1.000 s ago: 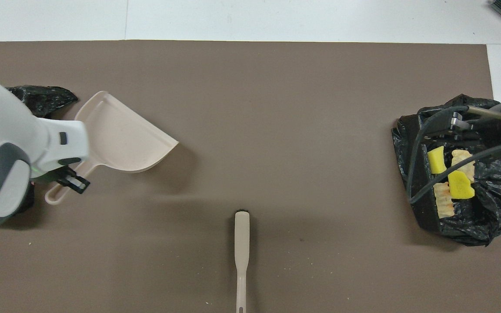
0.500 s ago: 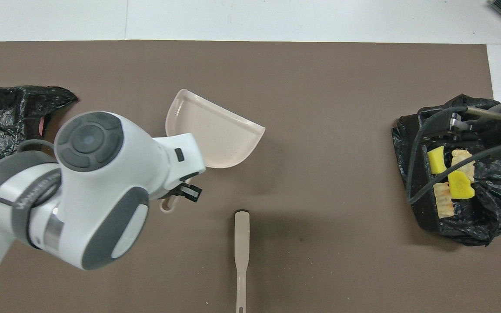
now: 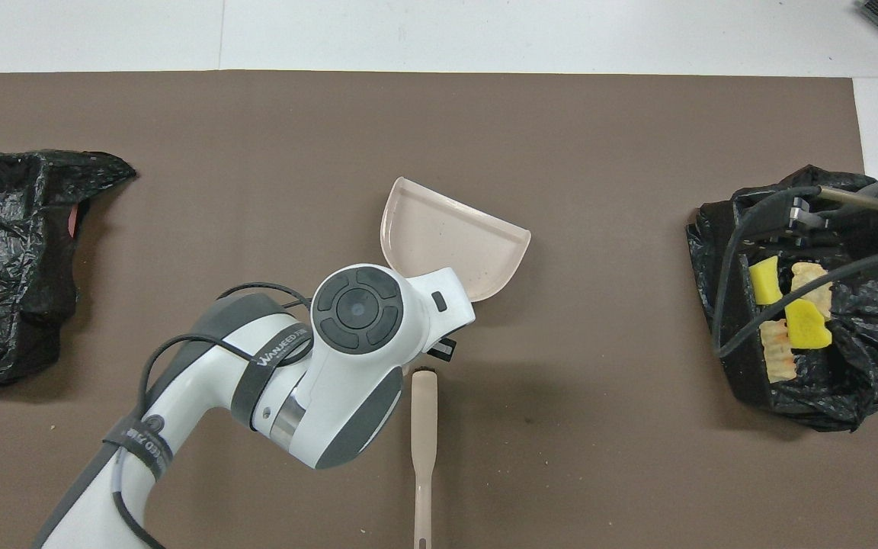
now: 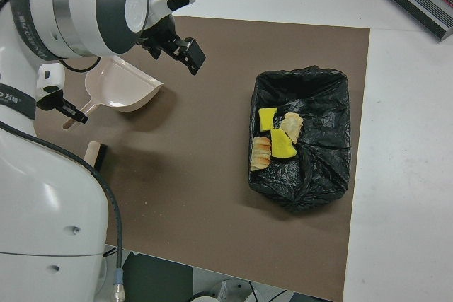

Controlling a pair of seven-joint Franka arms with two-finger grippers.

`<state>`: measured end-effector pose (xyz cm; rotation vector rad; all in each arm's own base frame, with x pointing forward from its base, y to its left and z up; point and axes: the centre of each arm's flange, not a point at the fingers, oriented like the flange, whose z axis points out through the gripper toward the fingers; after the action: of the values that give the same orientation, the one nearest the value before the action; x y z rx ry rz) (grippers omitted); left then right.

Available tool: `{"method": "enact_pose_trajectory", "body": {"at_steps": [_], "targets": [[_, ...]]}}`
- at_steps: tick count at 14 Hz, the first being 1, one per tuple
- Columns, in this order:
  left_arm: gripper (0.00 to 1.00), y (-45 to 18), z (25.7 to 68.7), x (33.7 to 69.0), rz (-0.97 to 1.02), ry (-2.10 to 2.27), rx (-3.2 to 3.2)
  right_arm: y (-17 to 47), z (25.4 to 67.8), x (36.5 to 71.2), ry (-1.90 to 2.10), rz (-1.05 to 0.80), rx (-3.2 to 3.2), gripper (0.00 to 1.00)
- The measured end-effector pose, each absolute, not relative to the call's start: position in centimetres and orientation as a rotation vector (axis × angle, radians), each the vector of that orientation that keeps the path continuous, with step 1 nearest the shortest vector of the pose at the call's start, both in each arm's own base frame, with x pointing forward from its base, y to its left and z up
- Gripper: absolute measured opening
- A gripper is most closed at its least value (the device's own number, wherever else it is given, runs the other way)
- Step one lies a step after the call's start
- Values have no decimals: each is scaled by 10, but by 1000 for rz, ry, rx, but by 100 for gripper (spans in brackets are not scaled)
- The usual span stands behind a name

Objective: Sweep and dump trash in bin
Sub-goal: 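Bring the empty dustpan back to the table center with the left gripper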

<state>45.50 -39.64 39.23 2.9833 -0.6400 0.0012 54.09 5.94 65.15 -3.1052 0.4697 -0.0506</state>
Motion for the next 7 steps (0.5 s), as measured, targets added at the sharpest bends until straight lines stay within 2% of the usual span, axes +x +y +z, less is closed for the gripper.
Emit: {"method": "enact_pose_trajectory", "body": {"at_steps": [4,6,7], "targets": [[31,-395,366,449,-3,-572,3000,59,652,541,465,-51,-3106,100],[48,-393,368,452,11,-533,3002,59,652,541,411,-51,-3114,100],[61,-391,372,454,20,-525,3000,59,652,541,390,-51,-3117,100]]}}
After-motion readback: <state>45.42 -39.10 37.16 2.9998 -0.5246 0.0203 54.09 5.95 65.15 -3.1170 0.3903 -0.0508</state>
